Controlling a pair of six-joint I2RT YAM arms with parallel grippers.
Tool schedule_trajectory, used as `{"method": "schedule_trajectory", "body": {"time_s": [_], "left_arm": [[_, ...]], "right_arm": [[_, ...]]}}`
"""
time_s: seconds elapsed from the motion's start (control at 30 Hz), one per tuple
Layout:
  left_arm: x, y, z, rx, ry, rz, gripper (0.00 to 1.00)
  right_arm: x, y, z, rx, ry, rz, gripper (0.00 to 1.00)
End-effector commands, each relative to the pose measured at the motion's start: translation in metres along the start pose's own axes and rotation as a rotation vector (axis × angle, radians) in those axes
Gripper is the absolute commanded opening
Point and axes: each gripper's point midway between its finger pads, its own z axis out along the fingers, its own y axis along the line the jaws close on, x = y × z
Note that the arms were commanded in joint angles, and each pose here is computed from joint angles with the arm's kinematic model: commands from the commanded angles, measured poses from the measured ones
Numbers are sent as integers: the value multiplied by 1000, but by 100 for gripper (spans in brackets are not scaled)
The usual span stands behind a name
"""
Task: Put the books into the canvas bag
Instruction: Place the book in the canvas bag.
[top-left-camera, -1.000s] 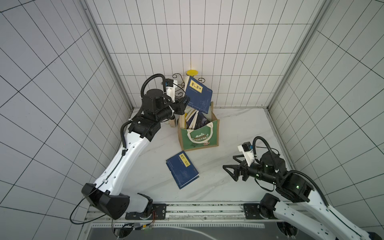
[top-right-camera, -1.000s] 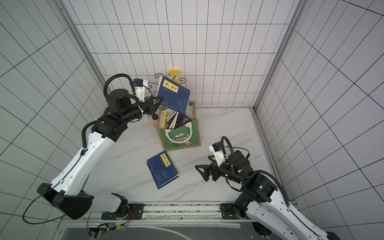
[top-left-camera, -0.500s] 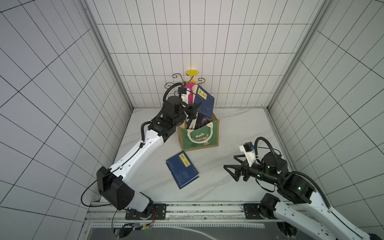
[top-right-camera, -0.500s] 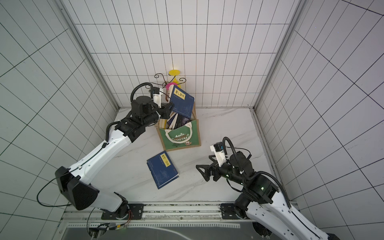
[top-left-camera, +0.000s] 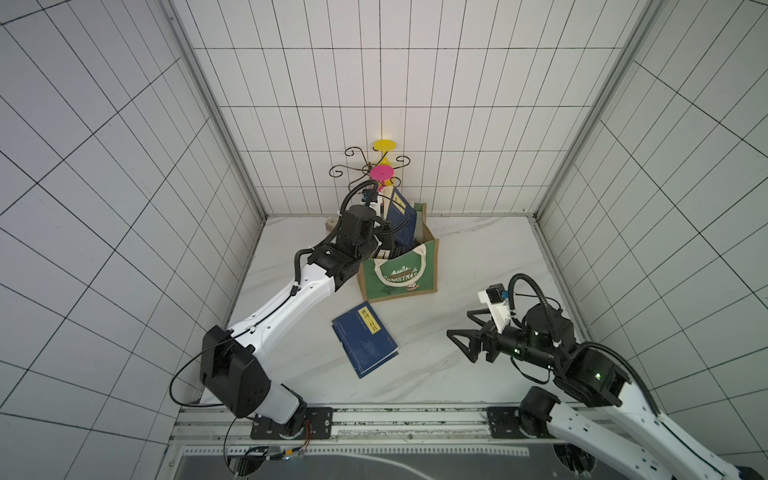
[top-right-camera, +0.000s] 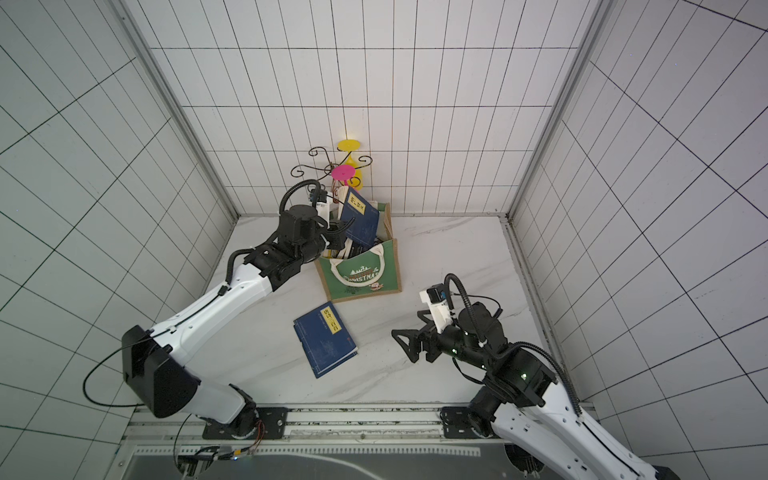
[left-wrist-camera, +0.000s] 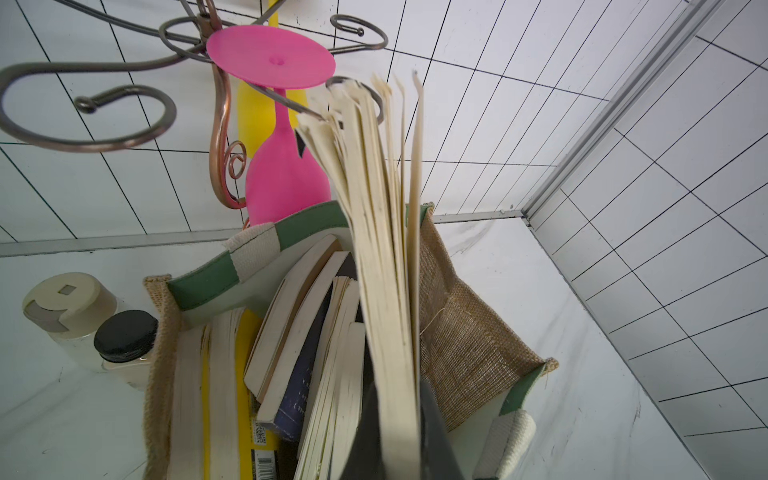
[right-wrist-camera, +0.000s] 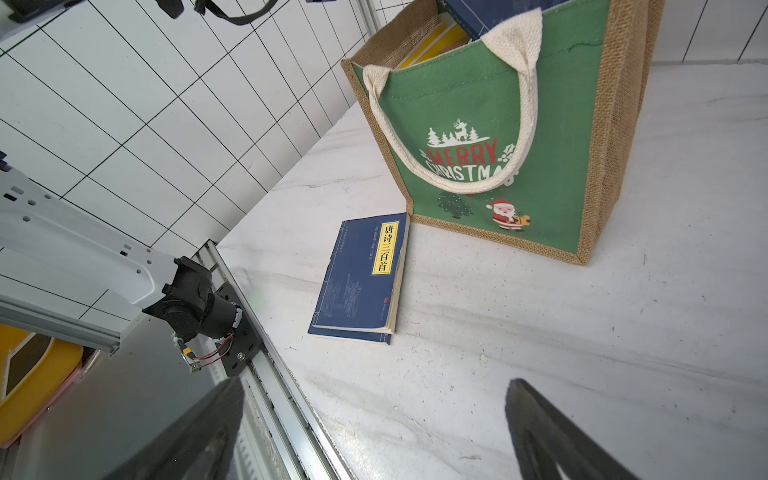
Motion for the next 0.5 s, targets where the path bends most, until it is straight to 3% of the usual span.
{"method": "schedule_trajectory", "body": {"time_s": [0.0,0.4,0.47], "left_arm": [[8,-10,13,12,37,21,0],[46,-8,41,-36,170,14,0],[46,-10,43,-30,176,19,4]], "right_arm": [[12,-8,9,17,24,11,99],[14,-10,12,23,37,15,99],[14,-10,12,24,38,15,99]]}}
